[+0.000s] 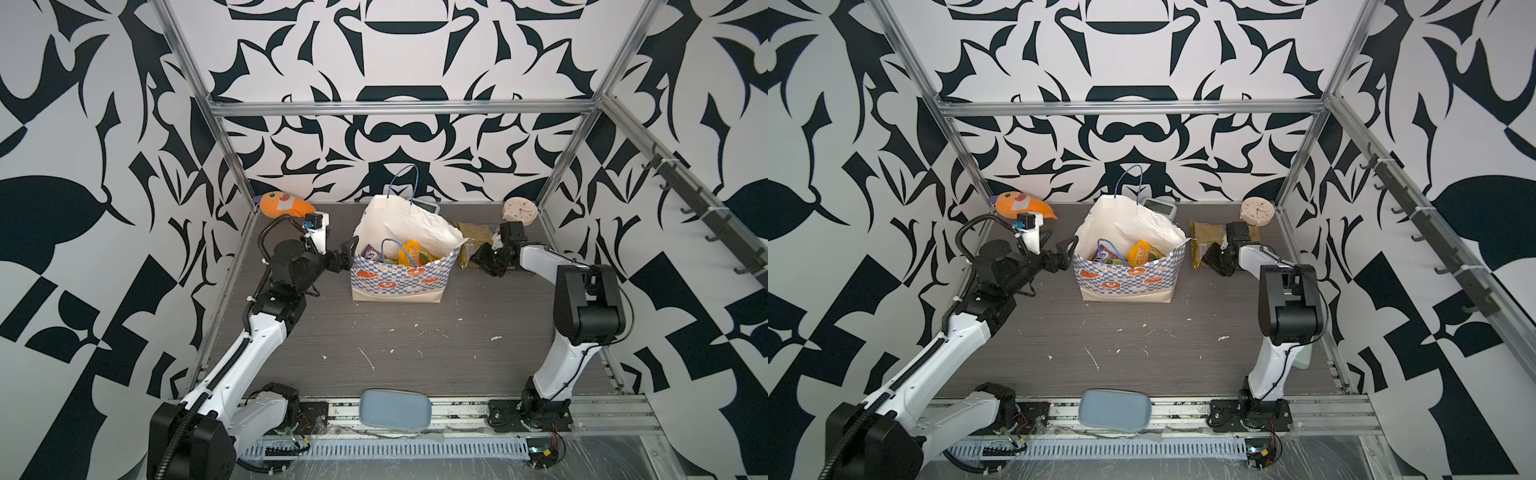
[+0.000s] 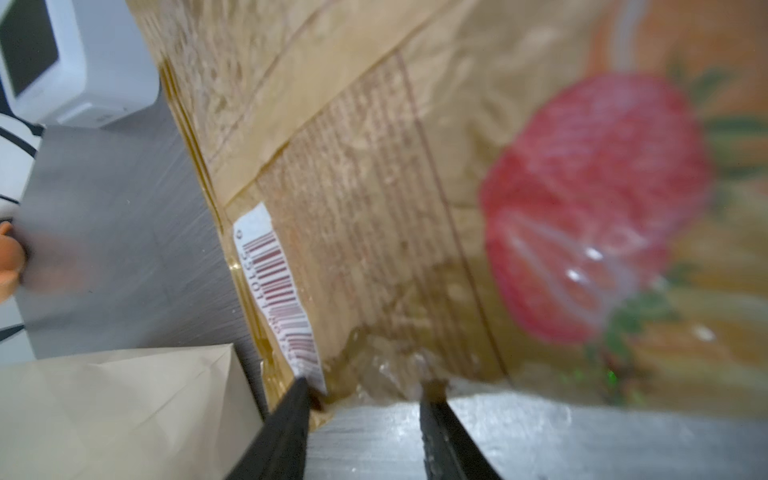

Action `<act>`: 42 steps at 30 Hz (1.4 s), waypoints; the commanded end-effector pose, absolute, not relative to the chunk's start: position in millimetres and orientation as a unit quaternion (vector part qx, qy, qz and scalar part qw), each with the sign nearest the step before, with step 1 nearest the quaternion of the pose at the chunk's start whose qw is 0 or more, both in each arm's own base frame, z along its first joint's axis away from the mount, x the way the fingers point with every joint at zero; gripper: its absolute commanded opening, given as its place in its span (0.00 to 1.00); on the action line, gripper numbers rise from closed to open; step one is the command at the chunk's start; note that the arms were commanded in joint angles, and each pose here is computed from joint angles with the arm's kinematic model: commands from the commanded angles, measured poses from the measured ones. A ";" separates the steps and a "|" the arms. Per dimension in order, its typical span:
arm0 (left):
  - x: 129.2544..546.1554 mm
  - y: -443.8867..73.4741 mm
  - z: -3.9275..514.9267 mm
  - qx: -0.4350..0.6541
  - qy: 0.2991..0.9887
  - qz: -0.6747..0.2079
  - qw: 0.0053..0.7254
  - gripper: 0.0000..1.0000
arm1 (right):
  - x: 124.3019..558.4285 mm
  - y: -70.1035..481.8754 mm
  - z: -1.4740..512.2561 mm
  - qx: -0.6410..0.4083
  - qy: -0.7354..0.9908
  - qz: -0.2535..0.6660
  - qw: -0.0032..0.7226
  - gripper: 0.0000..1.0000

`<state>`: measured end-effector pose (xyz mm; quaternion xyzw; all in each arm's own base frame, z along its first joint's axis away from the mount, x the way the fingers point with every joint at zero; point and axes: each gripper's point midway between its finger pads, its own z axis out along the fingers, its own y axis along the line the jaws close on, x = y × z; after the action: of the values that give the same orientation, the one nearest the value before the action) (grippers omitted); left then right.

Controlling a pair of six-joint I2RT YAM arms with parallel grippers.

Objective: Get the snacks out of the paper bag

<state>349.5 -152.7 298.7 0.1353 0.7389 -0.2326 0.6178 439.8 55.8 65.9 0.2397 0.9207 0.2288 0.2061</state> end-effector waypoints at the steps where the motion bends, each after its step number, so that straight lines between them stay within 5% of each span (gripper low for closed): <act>1: 345.5 -151.2 295.8 0.134 0.741 -0.230 0.616 0.91 | 441.6 48.8 130.9 0.217 0.907 0.228 0.280 0.55; 8: 349.2 -153.4 303.6 0.136 0.732 -0.234 0.625 0.91 | 423.4 -31.7 201.2 0.245 0.876 0.103 0.403 0.81; 17: 346.7 -151.4 302.0 0.124 0.735 -0.240 0.623 0.92 | 426.5 -121.4 159.4 0.351 0.855 0.117 0.363 0.82; 27: 340.8 -150.4 304.1 0.124 0.736 -0.242 0.620 0.92 | 454.6 -107.3 99.1 0.355 0.863 0.179 0.311 0.82; 42: 355.2 -158.5 303.4 0.122 0.735 -0.256 0.616 0.92 | 480.7 -54.7 76.2 0.332 0.872 0.225 0.280 0.62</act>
<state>353.6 -154.2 284.5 0.1203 0.7522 -0.2432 0.6005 466.9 -62.3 59.9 0.3336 0.8821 0.2000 0.2656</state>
